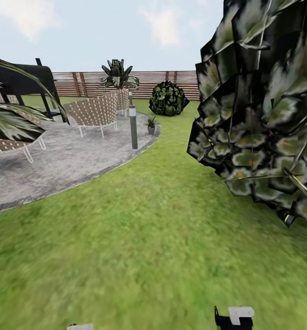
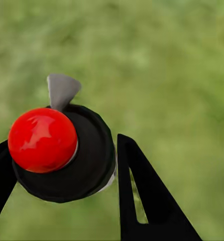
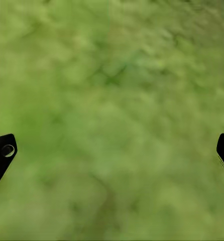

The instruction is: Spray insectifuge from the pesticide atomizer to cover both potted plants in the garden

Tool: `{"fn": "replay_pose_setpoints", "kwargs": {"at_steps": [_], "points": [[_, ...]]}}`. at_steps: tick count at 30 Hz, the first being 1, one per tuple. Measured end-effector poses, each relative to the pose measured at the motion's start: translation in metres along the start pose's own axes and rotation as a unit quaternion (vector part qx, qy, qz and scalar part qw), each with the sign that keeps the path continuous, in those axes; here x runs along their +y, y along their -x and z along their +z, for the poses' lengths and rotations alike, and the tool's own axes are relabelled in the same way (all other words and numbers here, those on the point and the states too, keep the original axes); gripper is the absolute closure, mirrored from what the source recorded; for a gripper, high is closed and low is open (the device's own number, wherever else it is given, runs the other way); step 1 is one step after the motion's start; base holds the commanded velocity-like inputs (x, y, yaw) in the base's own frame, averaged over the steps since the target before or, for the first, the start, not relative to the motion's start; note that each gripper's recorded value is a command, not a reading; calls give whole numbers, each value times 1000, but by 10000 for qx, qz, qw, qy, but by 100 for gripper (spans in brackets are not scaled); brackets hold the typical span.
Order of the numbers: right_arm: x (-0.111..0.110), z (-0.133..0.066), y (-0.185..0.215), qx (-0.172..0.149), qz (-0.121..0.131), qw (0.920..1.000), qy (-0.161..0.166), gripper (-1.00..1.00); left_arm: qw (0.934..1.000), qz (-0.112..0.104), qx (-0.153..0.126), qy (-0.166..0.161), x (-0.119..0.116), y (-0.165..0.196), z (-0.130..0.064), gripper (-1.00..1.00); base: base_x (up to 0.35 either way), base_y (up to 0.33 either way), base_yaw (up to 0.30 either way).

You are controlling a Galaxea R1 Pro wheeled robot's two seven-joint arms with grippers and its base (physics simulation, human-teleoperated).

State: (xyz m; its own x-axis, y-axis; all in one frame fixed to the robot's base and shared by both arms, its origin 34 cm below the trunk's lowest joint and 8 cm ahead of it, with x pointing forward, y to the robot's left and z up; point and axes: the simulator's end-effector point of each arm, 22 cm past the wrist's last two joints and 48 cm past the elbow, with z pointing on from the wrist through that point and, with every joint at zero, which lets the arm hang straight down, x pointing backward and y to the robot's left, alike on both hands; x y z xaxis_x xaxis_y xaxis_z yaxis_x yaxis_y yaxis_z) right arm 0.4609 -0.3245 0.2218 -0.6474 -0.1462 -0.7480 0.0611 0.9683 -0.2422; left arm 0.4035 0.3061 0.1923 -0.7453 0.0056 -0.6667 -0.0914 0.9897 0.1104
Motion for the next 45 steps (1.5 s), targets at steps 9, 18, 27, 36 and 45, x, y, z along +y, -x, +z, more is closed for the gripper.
{"fn": "replay_pose_setpoints", "kwargs": {"at_steps": [9, 18, 27, 36, 45], "points": [[2, 0, 0, 6, 5, 10000, 7, -100, 10000, 3, 0, 10, 1, 0, 0, 100, 339, 0, 18], [3, 0, 0, 8, 13, 10000, 7, -100, 10000, 5, -1, 11, 1, 0, 0, 100, 339, 0, 177], [0, 0, 0, 3, 18, 10000, -28, -100, 10000, 3, 0, 8, 1, 0, 0, 100, 339, 0, 5], [1, 0, 0, 3, 20, 10000, -25, -100, 10000, 4, -4, 10, 1, 0, 0, 100, 339, 0, 7], [3, 0, 0, 5, 27, 10000, -9, -100, 10000, 4, -1, 10, 1, 0, 0, 100, 339, 0, 138]]}}
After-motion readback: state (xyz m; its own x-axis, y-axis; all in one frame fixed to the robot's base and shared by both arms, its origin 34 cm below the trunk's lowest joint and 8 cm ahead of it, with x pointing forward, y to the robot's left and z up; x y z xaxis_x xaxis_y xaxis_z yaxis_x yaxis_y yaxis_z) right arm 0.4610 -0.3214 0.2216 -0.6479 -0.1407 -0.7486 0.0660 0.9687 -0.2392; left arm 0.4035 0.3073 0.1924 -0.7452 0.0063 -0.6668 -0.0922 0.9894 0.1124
